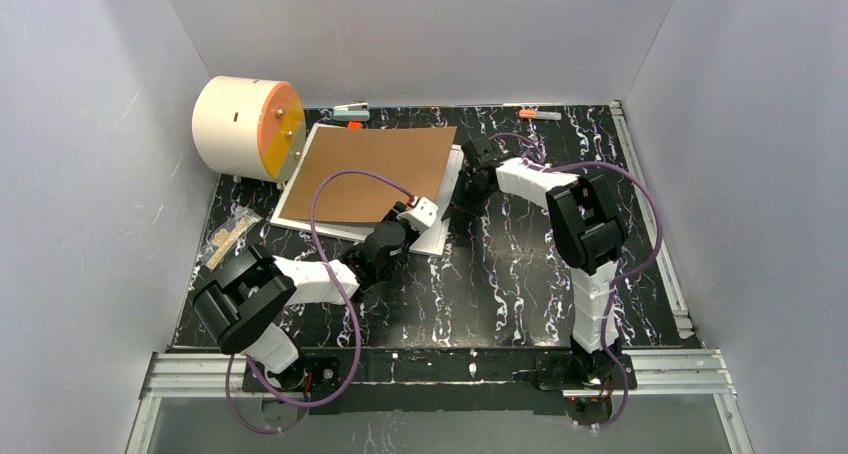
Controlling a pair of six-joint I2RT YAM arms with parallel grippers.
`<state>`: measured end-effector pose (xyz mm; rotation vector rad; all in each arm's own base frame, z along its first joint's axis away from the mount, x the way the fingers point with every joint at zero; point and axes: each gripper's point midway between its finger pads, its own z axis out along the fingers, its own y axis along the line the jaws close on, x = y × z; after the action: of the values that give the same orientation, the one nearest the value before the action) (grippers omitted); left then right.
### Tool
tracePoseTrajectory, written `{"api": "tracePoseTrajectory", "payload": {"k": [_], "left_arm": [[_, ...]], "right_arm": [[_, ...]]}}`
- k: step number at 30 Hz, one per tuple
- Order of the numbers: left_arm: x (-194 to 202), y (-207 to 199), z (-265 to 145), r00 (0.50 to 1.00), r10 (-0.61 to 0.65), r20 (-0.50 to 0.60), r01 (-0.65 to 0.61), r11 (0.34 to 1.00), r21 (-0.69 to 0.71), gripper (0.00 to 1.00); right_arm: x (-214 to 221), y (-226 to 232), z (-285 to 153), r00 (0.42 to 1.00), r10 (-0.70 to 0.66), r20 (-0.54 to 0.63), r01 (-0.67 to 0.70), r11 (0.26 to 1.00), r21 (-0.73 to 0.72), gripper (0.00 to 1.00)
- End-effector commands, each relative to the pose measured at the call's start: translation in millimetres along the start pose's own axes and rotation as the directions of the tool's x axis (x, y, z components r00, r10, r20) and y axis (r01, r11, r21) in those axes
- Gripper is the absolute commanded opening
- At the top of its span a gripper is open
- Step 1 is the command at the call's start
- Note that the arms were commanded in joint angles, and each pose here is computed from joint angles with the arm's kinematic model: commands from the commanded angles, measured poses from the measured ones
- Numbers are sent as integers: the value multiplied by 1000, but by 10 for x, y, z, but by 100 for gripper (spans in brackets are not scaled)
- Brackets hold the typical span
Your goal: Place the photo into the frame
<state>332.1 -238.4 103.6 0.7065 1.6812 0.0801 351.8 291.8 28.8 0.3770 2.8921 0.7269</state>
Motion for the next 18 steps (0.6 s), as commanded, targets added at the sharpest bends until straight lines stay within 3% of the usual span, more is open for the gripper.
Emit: {"api": "tracePoseTrajectory", "payload": {"k": [1,8,18], "left_arm": [[293,123,-66,991,-104,-85,97,992,-83,18],[310,131,-67,990,-107,-89,100,991,-87,18],[325,143,-64,989,-115,-91,107,990,-88,18]], "right_arm": [[-5,24,0,1000,-15,5,15,1000,0,24],[-36,94,-32,999,-32,34,34,998,-52,12],[-165,182,-201,995,8,103,9,986,-165,6]]}}
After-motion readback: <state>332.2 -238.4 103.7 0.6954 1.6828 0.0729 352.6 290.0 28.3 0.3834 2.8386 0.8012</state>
